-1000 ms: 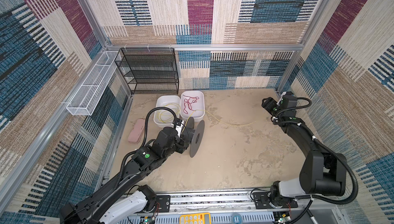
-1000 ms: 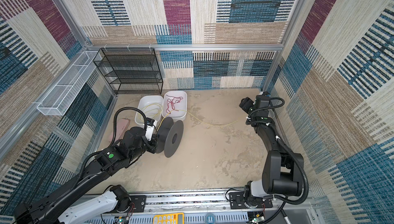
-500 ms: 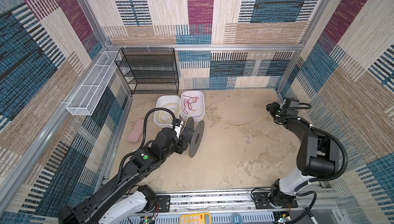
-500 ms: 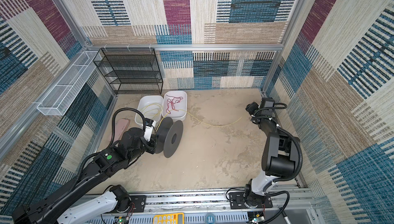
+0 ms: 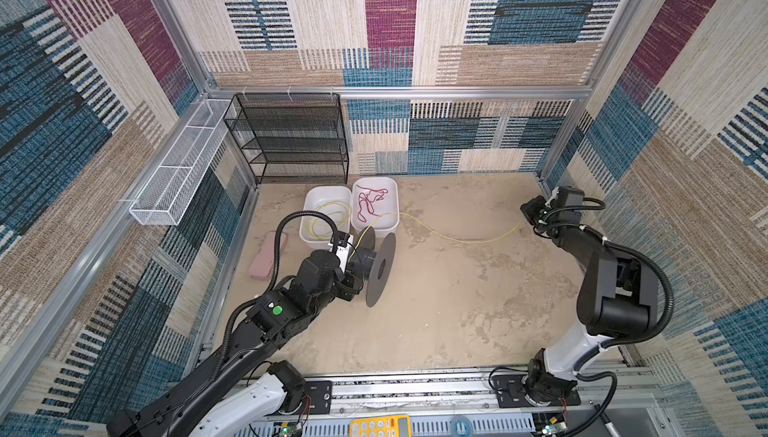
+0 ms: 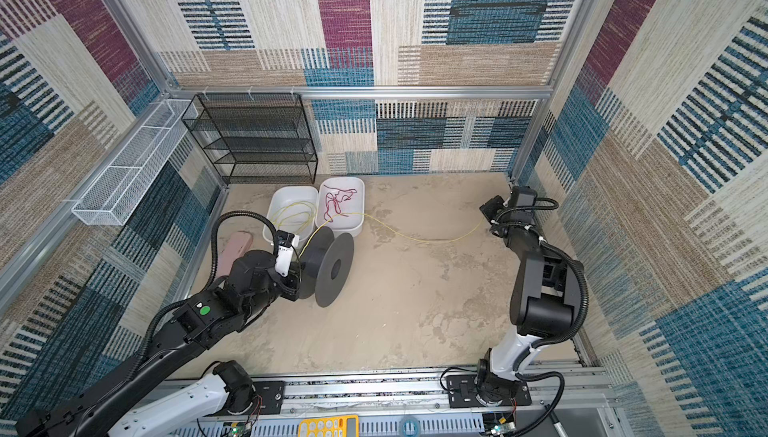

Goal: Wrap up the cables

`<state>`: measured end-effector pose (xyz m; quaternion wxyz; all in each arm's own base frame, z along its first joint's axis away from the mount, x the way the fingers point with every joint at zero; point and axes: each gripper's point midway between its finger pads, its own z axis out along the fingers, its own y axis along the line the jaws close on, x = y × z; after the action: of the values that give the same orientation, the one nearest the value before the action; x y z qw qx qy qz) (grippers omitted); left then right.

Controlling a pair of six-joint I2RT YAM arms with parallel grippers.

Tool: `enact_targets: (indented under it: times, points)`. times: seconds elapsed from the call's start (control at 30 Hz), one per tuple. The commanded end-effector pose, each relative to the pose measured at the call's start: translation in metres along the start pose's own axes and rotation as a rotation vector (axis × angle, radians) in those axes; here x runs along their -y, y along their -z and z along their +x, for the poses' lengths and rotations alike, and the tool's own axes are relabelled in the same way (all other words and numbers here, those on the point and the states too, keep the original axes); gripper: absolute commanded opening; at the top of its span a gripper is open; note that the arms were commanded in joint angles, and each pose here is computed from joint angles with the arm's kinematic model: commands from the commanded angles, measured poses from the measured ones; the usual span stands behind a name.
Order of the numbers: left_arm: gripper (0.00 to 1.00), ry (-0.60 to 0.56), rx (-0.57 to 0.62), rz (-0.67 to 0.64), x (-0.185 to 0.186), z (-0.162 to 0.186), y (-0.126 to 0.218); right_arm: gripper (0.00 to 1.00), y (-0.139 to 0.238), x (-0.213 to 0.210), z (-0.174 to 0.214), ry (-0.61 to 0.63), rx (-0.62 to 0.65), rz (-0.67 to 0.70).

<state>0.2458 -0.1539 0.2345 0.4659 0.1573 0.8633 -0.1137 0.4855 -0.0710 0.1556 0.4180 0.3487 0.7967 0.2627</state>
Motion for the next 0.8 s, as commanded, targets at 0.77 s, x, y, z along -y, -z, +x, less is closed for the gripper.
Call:
enact_targets:
  times: [0.77]
  points:
    - [0.0,0.077,0.366,0.191,0.007,-0.154,0.101,0.0,-0.021,-0.011,0.063,0.11,-0.015,0.02]
